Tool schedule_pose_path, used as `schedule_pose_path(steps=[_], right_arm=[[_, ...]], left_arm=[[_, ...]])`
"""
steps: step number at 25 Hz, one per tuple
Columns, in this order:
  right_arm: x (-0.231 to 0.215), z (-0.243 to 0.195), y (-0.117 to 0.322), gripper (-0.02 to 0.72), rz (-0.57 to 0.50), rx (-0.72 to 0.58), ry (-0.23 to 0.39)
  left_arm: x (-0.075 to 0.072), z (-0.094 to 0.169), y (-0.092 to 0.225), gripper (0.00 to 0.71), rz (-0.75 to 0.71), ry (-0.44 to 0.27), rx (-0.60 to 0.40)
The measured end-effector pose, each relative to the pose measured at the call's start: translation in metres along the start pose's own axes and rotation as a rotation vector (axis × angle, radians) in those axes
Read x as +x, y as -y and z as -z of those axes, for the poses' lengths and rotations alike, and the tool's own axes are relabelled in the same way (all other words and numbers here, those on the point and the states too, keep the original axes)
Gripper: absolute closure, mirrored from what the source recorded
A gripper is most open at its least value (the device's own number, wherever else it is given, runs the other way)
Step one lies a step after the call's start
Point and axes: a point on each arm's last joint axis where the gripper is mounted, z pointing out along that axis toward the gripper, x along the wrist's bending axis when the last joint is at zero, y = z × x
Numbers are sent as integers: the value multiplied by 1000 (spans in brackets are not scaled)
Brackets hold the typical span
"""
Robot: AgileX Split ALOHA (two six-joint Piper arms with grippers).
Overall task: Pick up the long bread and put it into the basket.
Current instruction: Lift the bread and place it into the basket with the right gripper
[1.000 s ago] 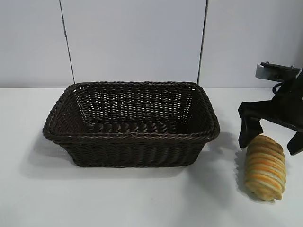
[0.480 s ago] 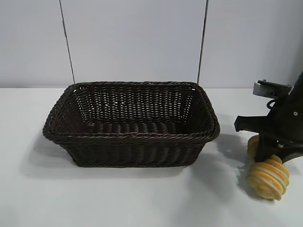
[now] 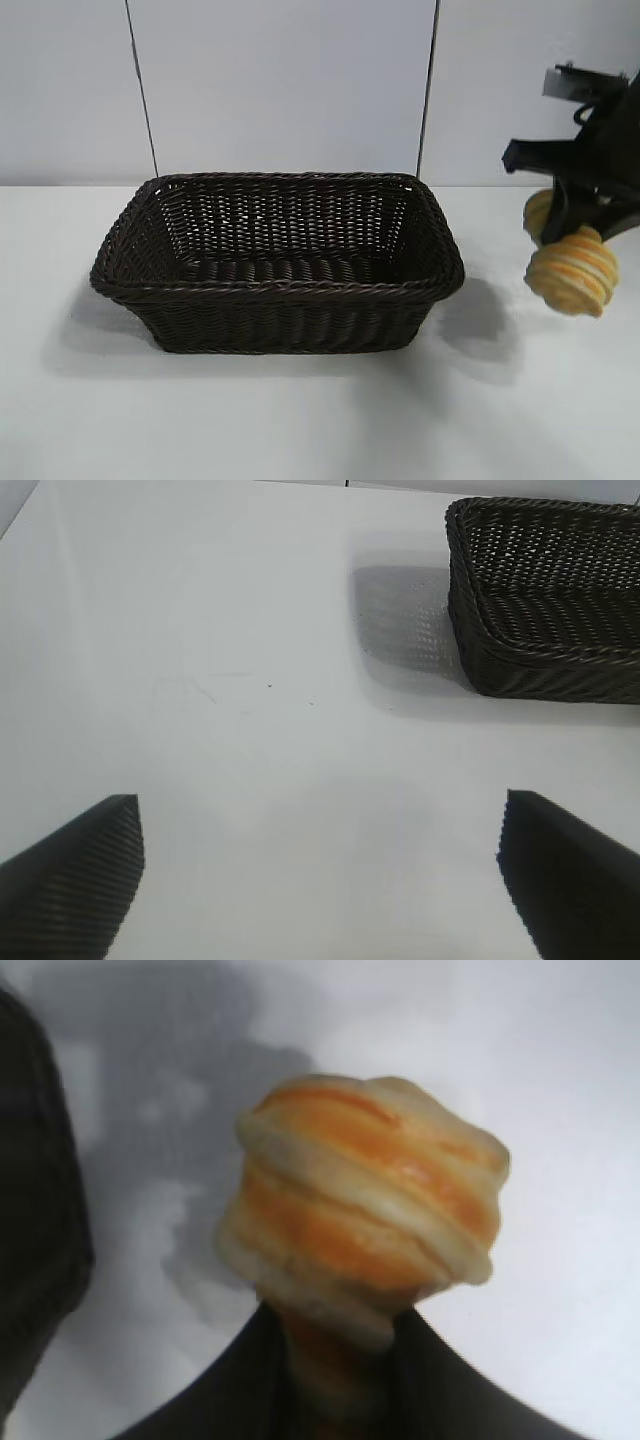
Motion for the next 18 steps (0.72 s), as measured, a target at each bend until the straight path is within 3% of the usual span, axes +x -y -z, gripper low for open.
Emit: schedule_pose_path(steps=[7,12,18], right_arm=[[18,14,-17,545,0,-70,-59],[68,29,-29,545,114,-134,-133],[126,7,-31,545,252,-97,-174]], left_arm=[[0,0,0,15,-1,-2,0],[0,0,0,15,-1,-2,0],[0,0,0,15,-1,-2,0]])
